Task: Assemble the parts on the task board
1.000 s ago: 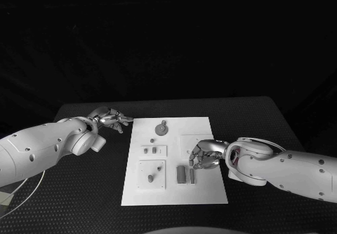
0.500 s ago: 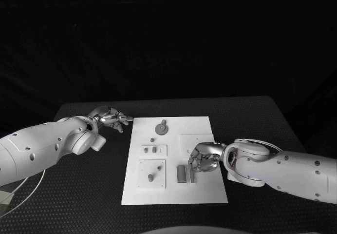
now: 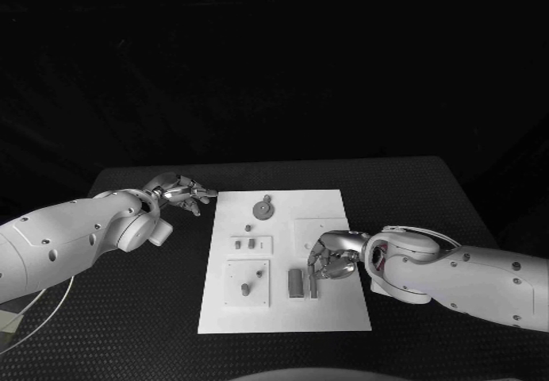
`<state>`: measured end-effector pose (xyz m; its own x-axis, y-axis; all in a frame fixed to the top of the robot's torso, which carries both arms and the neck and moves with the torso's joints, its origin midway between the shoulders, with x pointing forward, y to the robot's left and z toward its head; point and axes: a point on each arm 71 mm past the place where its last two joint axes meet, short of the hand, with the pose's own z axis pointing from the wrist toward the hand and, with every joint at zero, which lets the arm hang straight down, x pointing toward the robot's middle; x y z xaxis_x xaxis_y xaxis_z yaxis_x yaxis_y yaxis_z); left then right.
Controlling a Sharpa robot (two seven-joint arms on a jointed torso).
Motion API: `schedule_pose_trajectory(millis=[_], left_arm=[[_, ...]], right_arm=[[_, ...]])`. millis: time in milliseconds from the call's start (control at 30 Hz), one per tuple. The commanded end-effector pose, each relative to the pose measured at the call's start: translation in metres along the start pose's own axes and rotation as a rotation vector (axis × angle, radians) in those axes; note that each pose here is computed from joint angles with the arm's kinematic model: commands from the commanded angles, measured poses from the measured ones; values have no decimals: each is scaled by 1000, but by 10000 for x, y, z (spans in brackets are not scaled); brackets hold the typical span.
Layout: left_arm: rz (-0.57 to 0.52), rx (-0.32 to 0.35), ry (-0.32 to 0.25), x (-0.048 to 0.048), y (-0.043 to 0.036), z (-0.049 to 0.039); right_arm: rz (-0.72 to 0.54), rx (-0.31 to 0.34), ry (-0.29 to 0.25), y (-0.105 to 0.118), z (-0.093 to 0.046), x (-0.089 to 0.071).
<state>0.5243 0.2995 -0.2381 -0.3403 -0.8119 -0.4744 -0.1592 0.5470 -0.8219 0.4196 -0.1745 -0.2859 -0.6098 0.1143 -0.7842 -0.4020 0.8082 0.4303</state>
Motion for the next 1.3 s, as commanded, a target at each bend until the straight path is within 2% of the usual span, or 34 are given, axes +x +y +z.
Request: schedule_pose_trajectory(millis=[33, 300, 1000, 1300], left_arm=[[2, 6, 6, 7, -15, 3], [2, 6, 6, 5, -14, 1], [3, 4, 5, 0, -9, -2], [4, 3, 5, -1, -8, -2]], right_arm=[[-6, -9, -24, 11, -2, -11], [-6, 5, -28, -18, -10, -16], [-39, 21, 76, -15, 10, 83], [-92, 26, 39, -18, 35, 100]])
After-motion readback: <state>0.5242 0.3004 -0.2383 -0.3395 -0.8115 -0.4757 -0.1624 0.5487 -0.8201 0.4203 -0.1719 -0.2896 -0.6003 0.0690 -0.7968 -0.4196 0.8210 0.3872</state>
